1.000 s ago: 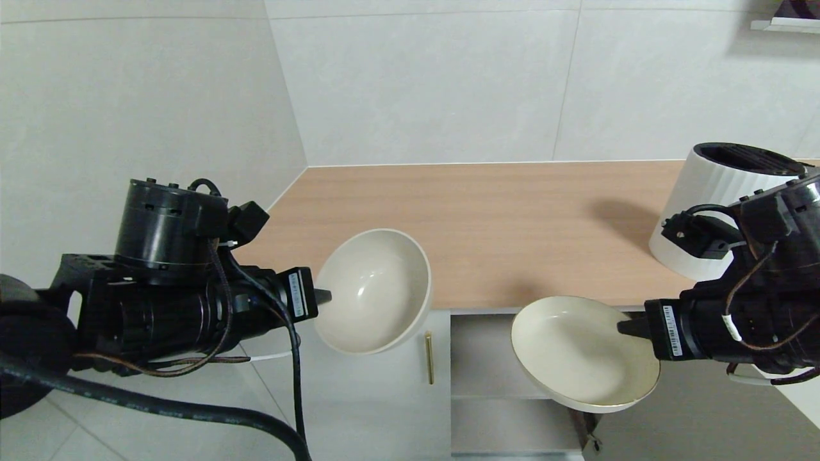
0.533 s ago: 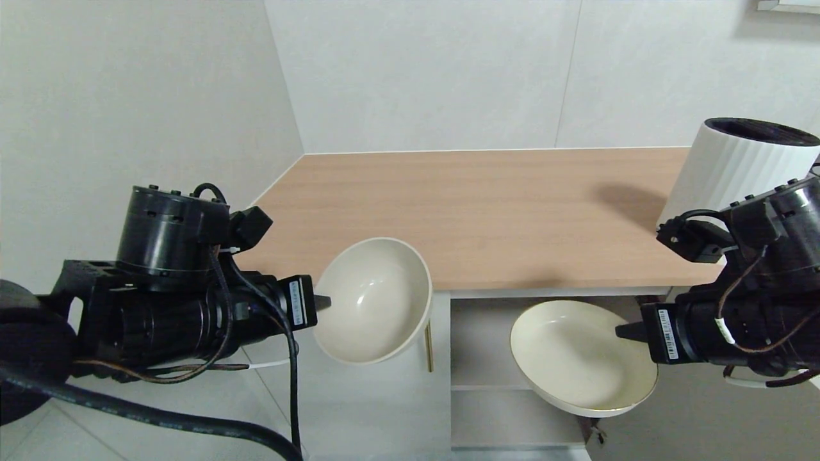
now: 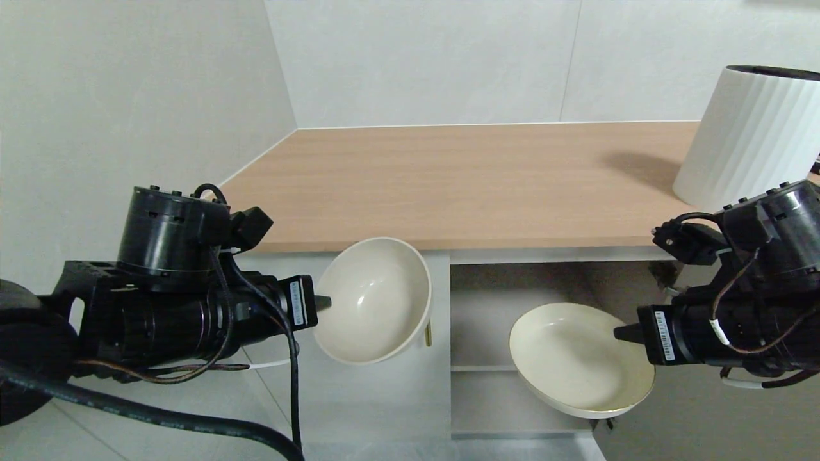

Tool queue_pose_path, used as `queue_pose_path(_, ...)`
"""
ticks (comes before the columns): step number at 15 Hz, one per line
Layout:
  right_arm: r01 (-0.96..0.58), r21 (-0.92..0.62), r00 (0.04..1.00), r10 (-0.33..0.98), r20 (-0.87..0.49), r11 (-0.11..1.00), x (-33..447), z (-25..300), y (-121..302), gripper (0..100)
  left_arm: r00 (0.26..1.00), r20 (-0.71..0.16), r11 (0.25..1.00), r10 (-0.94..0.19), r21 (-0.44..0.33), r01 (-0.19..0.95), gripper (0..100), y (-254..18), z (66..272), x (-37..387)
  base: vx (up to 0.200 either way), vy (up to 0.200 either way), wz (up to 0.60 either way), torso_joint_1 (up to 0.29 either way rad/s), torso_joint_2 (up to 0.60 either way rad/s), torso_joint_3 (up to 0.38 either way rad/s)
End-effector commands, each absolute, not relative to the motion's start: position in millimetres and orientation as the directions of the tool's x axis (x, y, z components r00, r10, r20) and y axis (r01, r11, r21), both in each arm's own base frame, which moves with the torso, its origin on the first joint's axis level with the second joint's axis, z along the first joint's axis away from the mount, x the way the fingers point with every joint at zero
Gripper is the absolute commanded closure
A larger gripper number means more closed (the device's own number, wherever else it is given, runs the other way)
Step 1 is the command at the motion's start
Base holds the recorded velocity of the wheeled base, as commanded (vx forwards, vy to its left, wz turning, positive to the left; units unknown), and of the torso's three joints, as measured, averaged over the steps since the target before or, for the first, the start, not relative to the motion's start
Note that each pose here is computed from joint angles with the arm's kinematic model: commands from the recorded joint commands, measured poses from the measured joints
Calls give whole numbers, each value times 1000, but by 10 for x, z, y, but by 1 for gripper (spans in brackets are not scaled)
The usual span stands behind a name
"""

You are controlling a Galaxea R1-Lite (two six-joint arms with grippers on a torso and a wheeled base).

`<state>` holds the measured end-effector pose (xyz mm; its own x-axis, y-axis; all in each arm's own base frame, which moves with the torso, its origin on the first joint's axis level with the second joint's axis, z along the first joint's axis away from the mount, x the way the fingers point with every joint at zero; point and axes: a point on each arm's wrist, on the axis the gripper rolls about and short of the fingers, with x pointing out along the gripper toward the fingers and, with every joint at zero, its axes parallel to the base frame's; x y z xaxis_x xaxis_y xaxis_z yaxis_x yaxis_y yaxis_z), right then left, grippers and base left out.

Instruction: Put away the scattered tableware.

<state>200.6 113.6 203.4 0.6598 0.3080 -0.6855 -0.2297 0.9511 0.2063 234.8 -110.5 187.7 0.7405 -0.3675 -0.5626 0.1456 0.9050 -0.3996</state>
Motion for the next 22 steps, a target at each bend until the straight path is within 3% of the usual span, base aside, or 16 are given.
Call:
queue_pose_path(1,-230,206,658,308,-687,951,2012,2027,1140,100,739,-566,906,-367,-399,144,100,-1109,1867,2354,0,0,0,-168,471,300)
queue_pose_path(8,-228,204,654,305,-693,952,2022,2012,1146,100,740,-563,905,-368,-400,145,100,-1106,1875,2348,0,0,0,-136,443,309)
queue_pose_path(13,-225,198,642,298,-707,954,2060,1963,1168,100,742,-561,904,-368,-401,146,100,-1106,1880,2347,0,0,0,-20,83,60)
queue_pose_path(18,-224,121,671,243,-701,967,2359,1510,1323,100,740,-563,905,-368,-399,146,100,-1105,1874,2344,0,0,0,0,0,0)
queue_pose_path(22,-128,82,687,148,-711,988,2738,1055,1399,100,739,-566,906,-367,-398,145,100,-1107,1867,2349,0,0,0,0,0,0)
